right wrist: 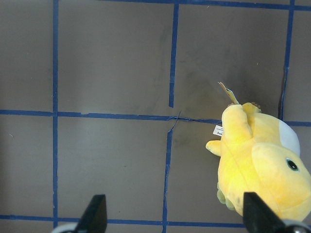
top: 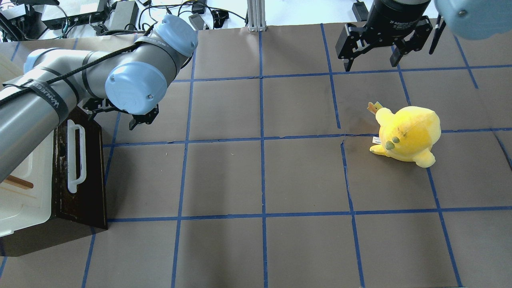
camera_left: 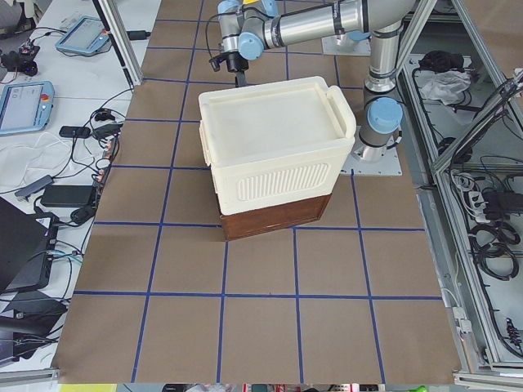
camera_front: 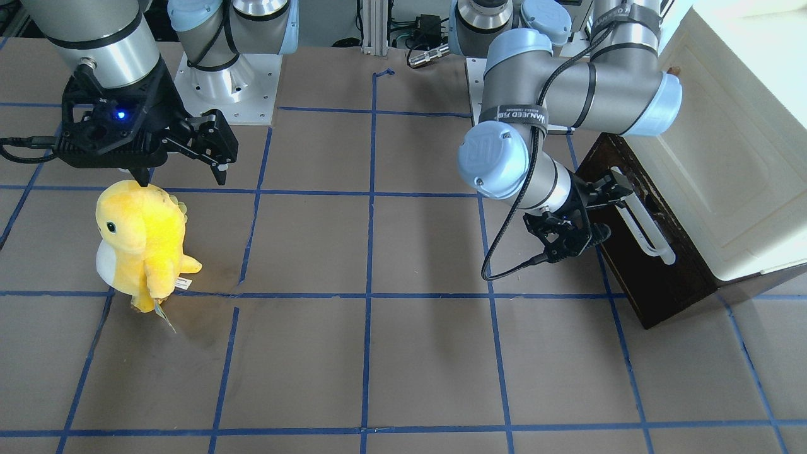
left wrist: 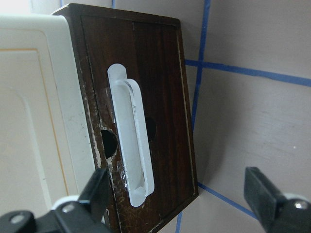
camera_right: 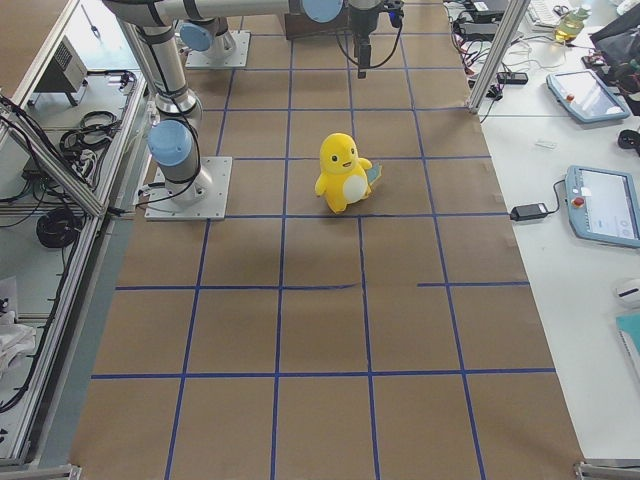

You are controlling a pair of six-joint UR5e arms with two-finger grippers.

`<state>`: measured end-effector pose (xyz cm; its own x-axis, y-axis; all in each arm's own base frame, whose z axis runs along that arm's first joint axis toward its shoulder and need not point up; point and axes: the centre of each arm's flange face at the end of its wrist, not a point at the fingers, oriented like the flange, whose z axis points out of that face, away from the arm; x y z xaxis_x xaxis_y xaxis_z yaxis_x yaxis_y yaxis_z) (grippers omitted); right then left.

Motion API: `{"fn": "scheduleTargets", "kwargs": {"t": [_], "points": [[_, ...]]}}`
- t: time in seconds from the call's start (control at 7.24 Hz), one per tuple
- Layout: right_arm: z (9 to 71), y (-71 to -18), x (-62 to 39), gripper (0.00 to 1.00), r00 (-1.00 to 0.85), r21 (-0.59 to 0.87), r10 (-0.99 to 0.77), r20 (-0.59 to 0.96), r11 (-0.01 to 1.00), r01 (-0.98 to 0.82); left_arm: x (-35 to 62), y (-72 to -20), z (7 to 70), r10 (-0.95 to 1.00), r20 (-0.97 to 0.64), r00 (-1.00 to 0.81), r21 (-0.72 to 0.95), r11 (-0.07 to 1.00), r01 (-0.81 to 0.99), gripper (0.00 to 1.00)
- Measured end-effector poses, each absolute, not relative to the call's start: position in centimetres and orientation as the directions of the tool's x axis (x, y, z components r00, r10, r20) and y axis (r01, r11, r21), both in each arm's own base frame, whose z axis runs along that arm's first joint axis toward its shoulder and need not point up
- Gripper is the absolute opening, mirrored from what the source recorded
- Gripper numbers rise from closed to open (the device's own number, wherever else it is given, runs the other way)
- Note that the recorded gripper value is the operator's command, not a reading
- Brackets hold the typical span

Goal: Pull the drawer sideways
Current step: 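Lower the left gripper around the white drawer handle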

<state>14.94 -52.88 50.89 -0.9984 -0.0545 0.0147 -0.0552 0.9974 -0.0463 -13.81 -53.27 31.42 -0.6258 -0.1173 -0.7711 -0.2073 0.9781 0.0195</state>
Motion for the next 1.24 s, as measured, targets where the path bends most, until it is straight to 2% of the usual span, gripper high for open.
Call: {"fn": "scheduleTargets", "kwargs": {"t": [0.55, 1.24], "points": [[50.9, -52.9, 14.9, 1.00, -0.998, -0.046, -0.054, 0.015, 0.997, -0.055, -12.6, -51.4, 24.4, -0.120, -0.876, -0.467, -0.005, 0.971, -0.240, 1.00], [50.9, -52.9, 14.9, 1.00, -0.998, -0.046, -0.054, 0.015, 0.997, -0.055, -11.5, -50.8, 21.7, 0.013, -0.948, -0.319, 0.065, 0.986, -0.152, 1.00]]}}
